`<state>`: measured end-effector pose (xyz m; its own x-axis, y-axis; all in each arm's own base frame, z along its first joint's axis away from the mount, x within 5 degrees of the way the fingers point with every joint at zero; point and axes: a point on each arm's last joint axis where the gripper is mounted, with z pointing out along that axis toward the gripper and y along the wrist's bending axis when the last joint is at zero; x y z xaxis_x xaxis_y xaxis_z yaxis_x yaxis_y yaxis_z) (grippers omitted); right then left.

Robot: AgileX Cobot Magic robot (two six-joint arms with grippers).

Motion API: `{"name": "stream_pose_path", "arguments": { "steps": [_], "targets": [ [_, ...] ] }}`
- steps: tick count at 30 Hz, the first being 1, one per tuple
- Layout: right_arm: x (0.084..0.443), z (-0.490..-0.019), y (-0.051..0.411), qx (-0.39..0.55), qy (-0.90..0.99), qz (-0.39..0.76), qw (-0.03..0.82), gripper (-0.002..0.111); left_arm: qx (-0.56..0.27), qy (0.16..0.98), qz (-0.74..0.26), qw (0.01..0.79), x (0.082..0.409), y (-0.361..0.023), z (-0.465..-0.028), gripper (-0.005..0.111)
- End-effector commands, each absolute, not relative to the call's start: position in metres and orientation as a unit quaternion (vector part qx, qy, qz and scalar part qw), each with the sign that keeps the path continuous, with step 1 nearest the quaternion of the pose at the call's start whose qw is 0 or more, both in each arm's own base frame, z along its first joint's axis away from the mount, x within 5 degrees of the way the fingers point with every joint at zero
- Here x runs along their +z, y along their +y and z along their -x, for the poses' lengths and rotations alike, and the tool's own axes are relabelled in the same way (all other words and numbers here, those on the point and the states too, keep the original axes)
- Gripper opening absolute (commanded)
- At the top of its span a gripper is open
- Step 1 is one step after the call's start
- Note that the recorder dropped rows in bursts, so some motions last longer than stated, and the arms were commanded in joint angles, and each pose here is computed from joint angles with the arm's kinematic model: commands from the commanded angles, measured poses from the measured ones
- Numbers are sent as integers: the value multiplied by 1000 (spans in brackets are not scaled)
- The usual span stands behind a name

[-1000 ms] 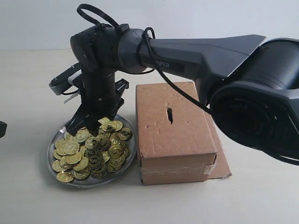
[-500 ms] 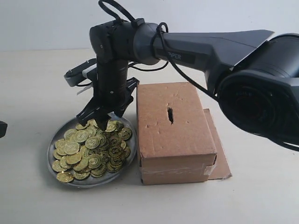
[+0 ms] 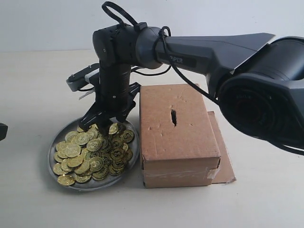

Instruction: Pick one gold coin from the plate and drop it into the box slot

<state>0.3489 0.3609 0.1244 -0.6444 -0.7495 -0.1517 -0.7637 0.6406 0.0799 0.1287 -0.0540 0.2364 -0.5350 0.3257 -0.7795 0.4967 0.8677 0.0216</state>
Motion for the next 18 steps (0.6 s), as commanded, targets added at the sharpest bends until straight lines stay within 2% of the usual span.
{"name": "stream_pose_path", "arguments": {
  "steps": [1,18],
  "targets": [
    [126,-348,365,75,901,423,58,54,-106,868,-235,424,239,-55,-130,0],
    [126,-345,368,80,900,424,61,52,-106,868,-235,424,239,-55,-130,0]
  ]
}}
